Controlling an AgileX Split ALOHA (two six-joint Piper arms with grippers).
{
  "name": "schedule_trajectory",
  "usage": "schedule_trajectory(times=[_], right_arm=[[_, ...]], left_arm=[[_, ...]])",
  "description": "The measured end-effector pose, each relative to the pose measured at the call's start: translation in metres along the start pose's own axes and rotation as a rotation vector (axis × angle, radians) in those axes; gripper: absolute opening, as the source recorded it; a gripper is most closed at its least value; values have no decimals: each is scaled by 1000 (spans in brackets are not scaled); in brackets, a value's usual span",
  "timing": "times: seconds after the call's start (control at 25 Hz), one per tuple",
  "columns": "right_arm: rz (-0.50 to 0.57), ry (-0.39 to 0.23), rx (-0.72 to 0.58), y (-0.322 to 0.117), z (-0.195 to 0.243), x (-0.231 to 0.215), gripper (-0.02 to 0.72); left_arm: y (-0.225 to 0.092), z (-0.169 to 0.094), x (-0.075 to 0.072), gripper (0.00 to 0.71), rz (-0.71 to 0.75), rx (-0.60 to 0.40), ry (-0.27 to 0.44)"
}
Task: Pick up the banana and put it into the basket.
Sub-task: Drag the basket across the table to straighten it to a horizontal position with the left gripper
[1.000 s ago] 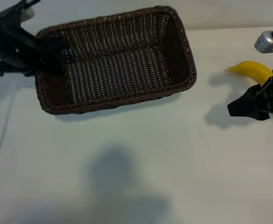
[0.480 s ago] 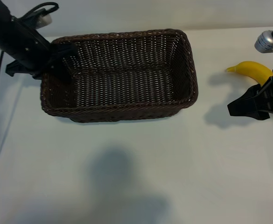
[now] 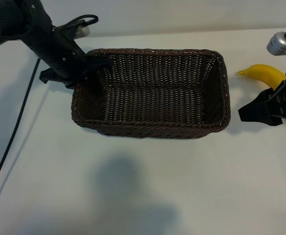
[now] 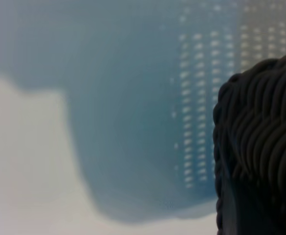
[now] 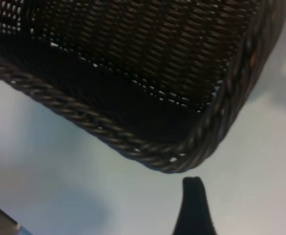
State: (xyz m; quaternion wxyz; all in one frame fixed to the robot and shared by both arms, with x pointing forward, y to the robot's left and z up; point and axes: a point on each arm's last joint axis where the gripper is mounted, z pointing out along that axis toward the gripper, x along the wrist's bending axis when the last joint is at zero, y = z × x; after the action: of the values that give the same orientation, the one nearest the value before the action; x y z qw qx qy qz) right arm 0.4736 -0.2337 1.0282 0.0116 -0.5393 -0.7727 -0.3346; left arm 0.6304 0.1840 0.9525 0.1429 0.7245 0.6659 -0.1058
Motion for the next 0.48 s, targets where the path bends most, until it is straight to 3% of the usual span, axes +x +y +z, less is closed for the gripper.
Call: schedule_trajectory(times=[0.48], right_arm=[[3, 0, 0, 0, 0, 0, 525]], left_arm=[[4, 27, 5, 168, -56, 20, 32]])
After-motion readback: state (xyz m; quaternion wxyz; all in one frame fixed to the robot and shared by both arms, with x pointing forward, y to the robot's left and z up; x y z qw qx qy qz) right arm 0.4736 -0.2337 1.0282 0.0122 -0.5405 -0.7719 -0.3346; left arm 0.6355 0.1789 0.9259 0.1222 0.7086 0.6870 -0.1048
